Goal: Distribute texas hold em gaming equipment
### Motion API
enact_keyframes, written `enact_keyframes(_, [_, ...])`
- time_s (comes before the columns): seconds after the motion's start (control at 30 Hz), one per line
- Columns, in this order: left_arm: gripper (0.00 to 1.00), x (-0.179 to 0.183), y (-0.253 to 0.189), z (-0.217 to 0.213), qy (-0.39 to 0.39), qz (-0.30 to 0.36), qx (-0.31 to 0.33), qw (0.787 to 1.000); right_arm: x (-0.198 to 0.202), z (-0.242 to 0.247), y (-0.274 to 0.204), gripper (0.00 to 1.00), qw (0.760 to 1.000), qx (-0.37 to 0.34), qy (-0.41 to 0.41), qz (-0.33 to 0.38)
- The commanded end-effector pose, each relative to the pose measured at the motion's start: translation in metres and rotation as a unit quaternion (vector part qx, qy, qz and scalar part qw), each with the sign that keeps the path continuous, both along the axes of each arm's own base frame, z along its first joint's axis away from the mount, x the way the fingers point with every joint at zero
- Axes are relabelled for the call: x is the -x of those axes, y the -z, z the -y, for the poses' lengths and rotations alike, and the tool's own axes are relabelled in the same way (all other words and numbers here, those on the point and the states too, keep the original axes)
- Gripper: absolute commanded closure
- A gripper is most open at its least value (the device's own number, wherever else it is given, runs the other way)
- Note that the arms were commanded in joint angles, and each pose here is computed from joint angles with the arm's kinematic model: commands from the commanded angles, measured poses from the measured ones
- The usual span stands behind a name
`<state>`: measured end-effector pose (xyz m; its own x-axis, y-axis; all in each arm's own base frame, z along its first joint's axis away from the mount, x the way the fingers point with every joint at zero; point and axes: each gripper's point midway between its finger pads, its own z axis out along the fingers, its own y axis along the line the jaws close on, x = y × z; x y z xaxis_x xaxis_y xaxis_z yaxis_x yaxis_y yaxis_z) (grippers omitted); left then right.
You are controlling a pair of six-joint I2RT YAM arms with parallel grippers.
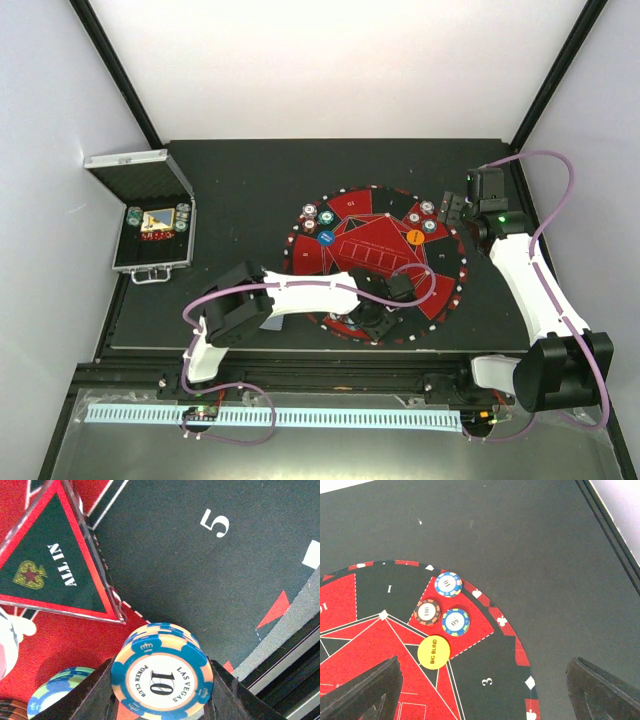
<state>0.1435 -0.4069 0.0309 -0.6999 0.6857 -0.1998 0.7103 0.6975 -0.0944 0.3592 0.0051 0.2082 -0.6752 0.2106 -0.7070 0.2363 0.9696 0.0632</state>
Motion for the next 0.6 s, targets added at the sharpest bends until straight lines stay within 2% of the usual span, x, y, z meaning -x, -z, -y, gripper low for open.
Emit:
enact_keyframes(0.0, [0.75, 0.0001, -0.0013, 0.0051, -0.005, 0.007, -0.007, 1.000, -0.0006, 0.0010, -0.0011, 0.10, 1.000, -0.001, 0.001, 0.007])
enact_keyframes(0.37, [0.74, -0.0003, 0.0017, 0.0033, -0.013, 0.009, -0.013, 1.000, -0.0011, -0.0005, -0.0001, 0.09, 1.000, -0.003, -0.003, 0.007])
enact_keyframes(0.57, [0.70, 0.0003, 0.0013, 0.0032, -0.012, 0.009, -0.013, 1.000, -0.0012, -0.0002, 0.0005, 0.09, 1.000, -0.003, -0.003, 0.006])
